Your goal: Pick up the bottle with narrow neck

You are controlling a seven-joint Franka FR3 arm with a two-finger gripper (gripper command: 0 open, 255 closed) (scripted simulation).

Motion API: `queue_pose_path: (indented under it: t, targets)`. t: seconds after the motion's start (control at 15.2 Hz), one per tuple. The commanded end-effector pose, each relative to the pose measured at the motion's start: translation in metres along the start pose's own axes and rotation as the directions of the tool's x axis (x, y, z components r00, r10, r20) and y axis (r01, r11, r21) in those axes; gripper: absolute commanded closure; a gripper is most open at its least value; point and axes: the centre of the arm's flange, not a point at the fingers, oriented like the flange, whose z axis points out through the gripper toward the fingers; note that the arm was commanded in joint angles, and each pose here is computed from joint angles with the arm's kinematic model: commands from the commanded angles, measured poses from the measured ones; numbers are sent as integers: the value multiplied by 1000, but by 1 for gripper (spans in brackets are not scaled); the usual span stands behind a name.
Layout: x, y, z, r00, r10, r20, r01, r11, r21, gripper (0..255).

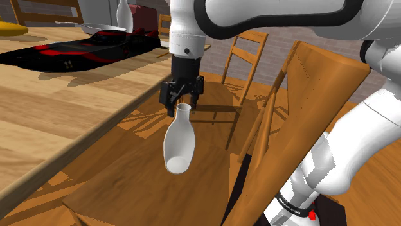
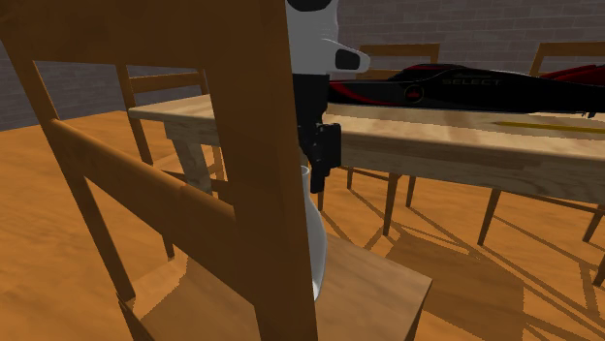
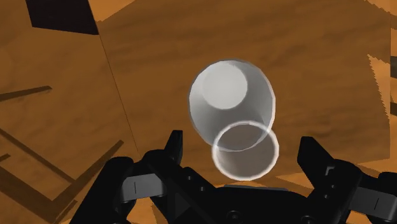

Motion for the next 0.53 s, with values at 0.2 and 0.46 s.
queue_pose_path:
  t: [0.2,0.46]
  targets:
    - [2,-2,13,1000,0,0,0,1000,0,255]
    - [6,-2,15,1000,0,0,0,1000,1,255]
